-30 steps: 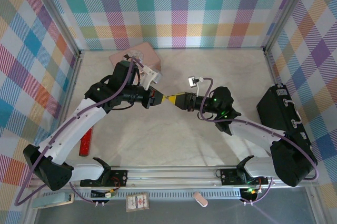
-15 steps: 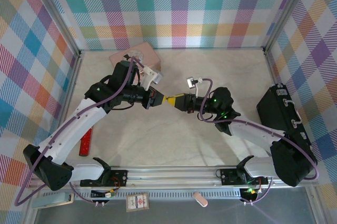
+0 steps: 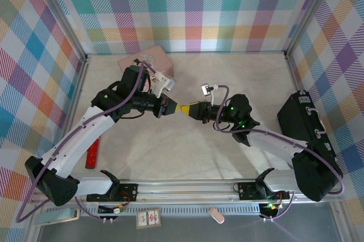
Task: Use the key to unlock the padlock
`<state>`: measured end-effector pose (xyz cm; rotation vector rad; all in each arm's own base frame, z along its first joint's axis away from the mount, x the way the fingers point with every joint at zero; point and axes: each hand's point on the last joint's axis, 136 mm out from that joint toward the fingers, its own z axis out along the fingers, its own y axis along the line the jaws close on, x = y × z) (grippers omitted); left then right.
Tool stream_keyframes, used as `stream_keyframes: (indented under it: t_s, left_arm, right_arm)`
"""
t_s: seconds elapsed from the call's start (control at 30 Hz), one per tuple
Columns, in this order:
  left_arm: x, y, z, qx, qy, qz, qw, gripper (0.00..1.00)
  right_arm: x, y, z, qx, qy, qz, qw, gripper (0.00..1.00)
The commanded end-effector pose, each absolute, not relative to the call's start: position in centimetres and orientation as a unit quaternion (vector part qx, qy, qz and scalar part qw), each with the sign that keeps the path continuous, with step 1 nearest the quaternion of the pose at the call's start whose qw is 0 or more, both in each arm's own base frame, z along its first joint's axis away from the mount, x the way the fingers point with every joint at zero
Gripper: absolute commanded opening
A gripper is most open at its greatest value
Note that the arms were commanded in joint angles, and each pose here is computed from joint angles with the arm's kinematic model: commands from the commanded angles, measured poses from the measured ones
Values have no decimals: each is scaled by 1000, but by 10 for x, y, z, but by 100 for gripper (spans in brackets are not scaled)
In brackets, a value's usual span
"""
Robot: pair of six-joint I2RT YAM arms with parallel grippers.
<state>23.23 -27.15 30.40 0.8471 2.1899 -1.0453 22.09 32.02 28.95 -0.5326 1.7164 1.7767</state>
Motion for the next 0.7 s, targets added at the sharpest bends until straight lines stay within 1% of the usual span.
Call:
stream_keyframes:
  t_s: [0.0,0.17,0.3,0.33,0.4,0.47,0.53,0.6,0.67]
  left_arm:
    - [235,-274,322,325,800,-396,312,0]
    - [238,-272,324,320,801,-390,323,0]
    - [240,-271,326,315,801,-387,330,7]
    - [241,-270,327,312,802,-385,335,10]
    - [245,-266,328,300,805,-376,347,22]
    - [253,-258,331,276,810,-358,374,39]
    - [261,-247,337,245,808,-347,409,50]
    - [271,-231,342,199,807,-338,441,56]
    - [284,-210,339,136,814,-328,461,60]
  right_arm:
    - [215,323,306,-227,627,674,319,6]
    - [217,322,304,-221,636,667,319,0]
    - [219,322,302,-215,642,664,318,0]
    - [220,322,302,-212,644,663,318,0]
    - [224,321,298,-201,655,655,319,0]
    - [231,319,290,-180,678,636,321,0]
    - [242,313,274,-146,713,604,323,0]
    - [252,304,257,-110,742,574,329,0]
    - [258,296,246,-83,758,555,334,0]
